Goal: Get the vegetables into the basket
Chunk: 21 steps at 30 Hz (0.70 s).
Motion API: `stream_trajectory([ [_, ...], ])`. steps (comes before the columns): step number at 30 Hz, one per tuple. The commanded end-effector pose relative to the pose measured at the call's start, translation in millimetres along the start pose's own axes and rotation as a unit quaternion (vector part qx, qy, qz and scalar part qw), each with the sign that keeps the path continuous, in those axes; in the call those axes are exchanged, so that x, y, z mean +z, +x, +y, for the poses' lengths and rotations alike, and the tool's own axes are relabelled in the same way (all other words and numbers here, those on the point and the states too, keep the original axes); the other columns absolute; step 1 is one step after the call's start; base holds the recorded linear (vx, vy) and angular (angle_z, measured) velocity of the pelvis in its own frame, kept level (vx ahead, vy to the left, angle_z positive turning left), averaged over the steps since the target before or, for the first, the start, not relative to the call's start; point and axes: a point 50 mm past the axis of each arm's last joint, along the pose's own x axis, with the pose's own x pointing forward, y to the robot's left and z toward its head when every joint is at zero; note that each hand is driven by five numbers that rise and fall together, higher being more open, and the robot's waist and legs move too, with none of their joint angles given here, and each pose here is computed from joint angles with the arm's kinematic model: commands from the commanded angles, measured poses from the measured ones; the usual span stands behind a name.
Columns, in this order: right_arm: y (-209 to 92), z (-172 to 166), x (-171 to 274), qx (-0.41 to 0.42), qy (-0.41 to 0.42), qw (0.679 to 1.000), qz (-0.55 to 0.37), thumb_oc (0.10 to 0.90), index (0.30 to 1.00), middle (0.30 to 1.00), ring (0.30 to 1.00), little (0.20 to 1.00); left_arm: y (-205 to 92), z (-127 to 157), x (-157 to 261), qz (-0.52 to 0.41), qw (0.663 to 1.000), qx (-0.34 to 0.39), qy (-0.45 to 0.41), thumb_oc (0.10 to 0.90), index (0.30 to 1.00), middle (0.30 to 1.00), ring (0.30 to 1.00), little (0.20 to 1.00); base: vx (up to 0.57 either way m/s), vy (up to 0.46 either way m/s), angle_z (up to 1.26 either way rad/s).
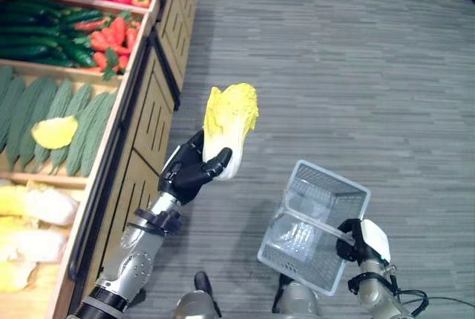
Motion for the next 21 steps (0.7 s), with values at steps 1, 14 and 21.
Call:
stream_trajectory([
  [1, 10, -39, -3, -0.066, -0.037, 0.996, -0.047, 0.400, 0.300, 0.300, 0.300, 0.300, 17, -33, 30, -0.101, 0.990, -0.097, -0.005, 0.400, 0.300, 0.300, 0.300, 0.300, 0.09, -0.284, -0.18],
  [14, 19, -63, -9, -0.083, -0.041, 0.994, -0.053, 0.400, 0.300, 0.300, 0.300, 0.300, 18, -38, 24, -0.094, 0.989, -0.106, -0.028, 0.400, 0.300, 0.300, 0.300, 0.300, 0.06, 0.010, -0.28],
  [21, 25, -82, -24, -0.098, -0.064, 0.993, -0.024, 0.400, 0.300, 0.300, 0.300, 0.300, 14, -36, 22, -0.082, 0.991, -0.108, -0.020, 0.400, 0.300, 0.300, 0.300, 0.300, 0.02, 0.091, -0.08],
])
